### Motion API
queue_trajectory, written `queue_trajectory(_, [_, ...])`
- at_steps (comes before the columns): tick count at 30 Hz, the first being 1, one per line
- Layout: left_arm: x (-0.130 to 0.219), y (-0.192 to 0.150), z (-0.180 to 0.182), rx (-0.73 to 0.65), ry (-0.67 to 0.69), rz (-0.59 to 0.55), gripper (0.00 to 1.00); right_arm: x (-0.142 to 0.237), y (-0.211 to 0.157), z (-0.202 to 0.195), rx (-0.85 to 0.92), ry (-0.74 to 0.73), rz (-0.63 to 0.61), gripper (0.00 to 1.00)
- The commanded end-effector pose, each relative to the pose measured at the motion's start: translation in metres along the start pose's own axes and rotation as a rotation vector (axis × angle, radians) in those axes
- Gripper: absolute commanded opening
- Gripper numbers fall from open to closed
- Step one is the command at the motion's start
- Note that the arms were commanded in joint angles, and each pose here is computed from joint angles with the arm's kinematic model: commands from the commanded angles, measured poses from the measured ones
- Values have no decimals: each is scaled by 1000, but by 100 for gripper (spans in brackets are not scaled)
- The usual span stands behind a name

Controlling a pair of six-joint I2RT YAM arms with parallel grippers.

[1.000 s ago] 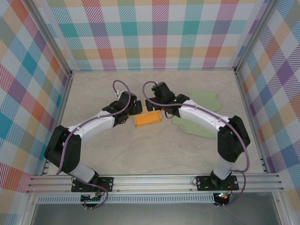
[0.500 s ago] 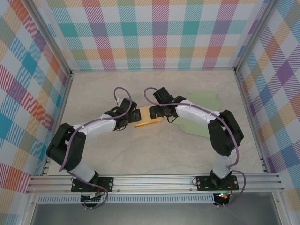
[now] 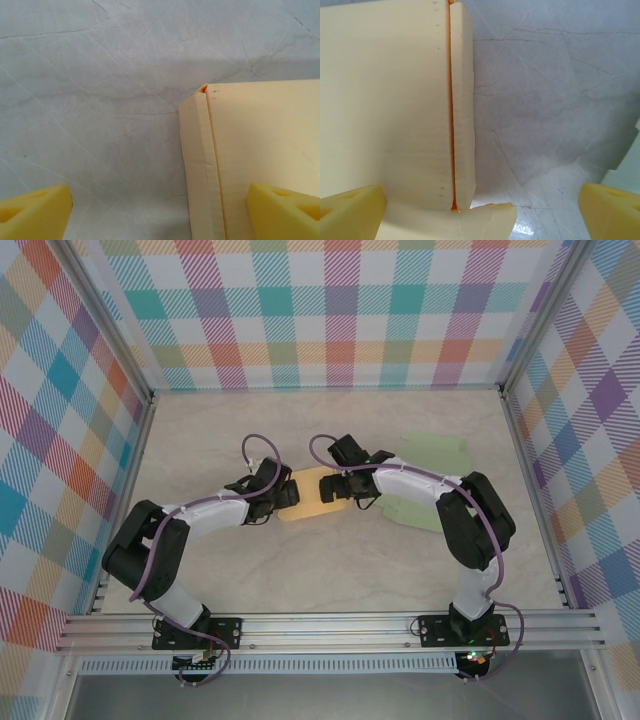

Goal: Fold the paper box

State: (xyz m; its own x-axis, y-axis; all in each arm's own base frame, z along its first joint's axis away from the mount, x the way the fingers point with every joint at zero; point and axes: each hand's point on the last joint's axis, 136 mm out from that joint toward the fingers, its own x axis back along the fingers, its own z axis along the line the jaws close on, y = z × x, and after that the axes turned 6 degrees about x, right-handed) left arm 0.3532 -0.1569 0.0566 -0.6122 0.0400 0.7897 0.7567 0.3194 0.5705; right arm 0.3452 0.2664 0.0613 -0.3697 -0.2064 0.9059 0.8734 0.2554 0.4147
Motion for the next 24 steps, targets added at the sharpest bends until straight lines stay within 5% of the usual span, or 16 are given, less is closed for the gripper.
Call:
queue_trajectory(1, [-1,-5,7,16,6,22,86,3,2,6,-36,60,-7,99])
queue_trajectory(12, [24,18,-13,95,-173,12,78,40,24,20,-120,308,-99,100])
queue_trajectory(24, [-1,9,-11,137,-204,86,71,14,31,12,-265,464,-26,100])
